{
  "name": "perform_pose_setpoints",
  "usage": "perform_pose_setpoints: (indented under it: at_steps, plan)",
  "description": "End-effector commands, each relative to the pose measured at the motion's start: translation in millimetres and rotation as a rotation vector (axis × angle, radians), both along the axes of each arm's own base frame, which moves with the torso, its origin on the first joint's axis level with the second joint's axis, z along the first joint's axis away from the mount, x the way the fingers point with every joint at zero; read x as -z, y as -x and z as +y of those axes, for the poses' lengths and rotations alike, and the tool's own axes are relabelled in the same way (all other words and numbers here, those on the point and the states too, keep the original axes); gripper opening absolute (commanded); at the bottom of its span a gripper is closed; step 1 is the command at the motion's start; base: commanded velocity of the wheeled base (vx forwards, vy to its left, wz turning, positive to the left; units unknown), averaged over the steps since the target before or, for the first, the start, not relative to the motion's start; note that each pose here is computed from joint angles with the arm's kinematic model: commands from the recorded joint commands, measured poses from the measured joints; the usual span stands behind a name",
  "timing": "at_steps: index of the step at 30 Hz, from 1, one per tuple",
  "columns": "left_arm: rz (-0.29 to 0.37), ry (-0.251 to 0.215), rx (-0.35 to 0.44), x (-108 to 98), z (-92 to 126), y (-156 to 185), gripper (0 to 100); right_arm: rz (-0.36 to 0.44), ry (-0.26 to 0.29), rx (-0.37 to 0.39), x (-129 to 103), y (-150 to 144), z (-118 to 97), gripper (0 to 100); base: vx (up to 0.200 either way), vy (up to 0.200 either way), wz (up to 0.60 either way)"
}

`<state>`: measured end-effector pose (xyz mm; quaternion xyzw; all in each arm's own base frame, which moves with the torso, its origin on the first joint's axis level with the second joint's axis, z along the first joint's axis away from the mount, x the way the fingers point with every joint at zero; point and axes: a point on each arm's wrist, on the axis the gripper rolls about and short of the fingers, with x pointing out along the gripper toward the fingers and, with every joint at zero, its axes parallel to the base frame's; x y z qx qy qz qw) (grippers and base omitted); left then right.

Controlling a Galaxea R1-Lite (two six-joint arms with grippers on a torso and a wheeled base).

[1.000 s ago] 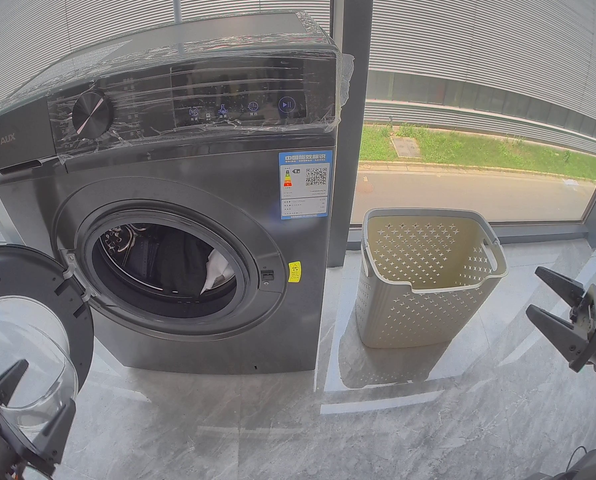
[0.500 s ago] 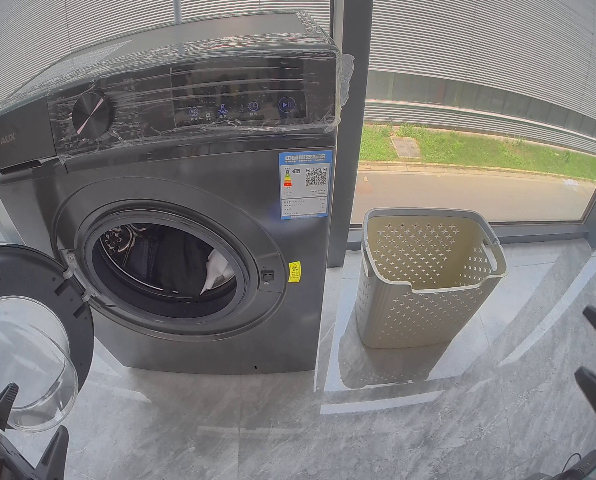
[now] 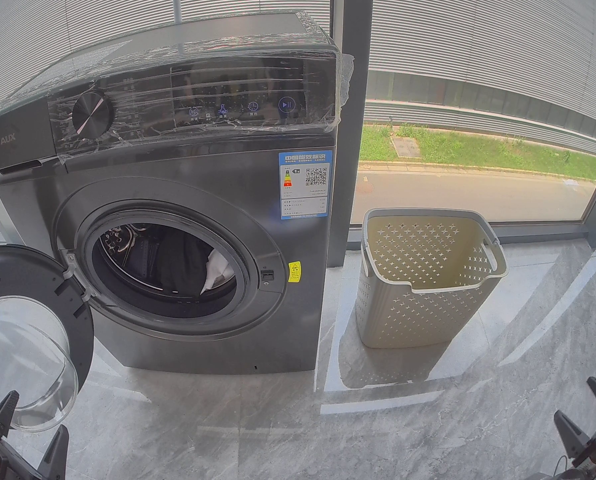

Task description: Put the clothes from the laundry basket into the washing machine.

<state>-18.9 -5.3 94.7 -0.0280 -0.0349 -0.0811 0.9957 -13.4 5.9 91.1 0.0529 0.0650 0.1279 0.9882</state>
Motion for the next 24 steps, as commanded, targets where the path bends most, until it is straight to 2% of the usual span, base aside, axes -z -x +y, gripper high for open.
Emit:
perform_pose_setpoints:
  at_steps: [1, 3, 6, 8, 20, 24]
  plan:
    - [0.075, 0.006, -0.053, 10.4, 1.2, -1.8, 100, -0.081, 0.092, 0.274, 6.9, 15.0, -6.2, 100, 0.0, 0.0, 0.0]
    - [0.081, 0.004, -0.053, 11.1, 1.2, -1.8, 100, -0.087, 0.11, 0.289, 6.9, 15.0, -6.6, 100, 0.0, 0.0, 0.0]
    - [0.08, 0.004, -0.051, 11.1, 1.2, -1.7, 100, -0.086, 0.15, 0.263, 16.4, 10.9, -6.2, 100, 0.0, 0.0, 0.0]
    - [0.077, 0.003, -0.05, 11.1, 1.3, -1.4, 100, -0.142, 0.131, 0.253, 14.3, 9.1, -5.8, 100, 0.0, 0.0, 0.0]
    - [0.078, -0.001, -0.039, 11.1, 1.0, -1.5, 100, -0.131, 0.12, 0.254, 15.0, 9.2, -5.8, 100, 0.0, 0.0, 0.0]
    - [0.078, 0.001, -0.039, 11.1, 1.0, -1.5, 100, -0.131, 0.12, 0.256, 15.0, 9.2, -5.9, 100, 0.0, -0.2, 0.0]
